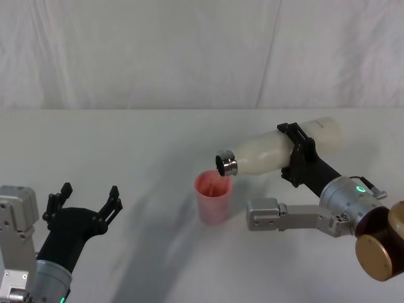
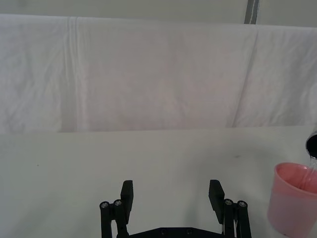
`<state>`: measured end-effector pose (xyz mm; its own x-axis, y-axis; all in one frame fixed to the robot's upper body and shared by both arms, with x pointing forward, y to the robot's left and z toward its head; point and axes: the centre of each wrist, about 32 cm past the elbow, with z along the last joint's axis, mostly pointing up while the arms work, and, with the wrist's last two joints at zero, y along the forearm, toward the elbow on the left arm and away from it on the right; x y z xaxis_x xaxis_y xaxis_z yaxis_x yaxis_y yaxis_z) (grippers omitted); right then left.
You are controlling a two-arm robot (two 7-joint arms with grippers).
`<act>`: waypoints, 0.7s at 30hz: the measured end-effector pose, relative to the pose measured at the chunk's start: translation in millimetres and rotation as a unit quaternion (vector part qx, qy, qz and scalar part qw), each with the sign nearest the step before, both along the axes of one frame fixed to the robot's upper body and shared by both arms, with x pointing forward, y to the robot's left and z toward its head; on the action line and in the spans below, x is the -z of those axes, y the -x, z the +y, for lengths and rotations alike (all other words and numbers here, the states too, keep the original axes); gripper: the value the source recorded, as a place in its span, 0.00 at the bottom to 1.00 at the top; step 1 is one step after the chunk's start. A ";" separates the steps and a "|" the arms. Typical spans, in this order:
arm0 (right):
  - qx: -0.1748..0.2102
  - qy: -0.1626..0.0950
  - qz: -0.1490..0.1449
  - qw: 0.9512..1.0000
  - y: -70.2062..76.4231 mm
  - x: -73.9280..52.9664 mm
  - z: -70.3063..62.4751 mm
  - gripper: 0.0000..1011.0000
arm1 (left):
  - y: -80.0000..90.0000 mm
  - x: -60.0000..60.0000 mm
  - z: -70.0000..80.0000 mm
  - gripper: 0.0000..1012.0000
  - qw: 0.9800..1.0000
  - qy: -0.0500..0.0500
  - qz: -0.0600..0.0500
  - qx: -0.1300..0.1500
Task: Grasp the thermos with one hand and pour water into the cup lid.
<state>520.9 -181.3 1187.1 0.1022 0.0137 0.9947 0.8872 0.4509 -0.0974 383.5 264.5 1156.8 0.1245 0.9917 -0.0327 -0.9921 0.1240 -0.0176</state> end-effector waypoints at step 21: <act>-0.001 0.004 -0.004 1.000 -1.9 -6.4 -3.3 0.94 | 0.0 0.0 0.0 0.99 1.000 0.000 0.000 0.000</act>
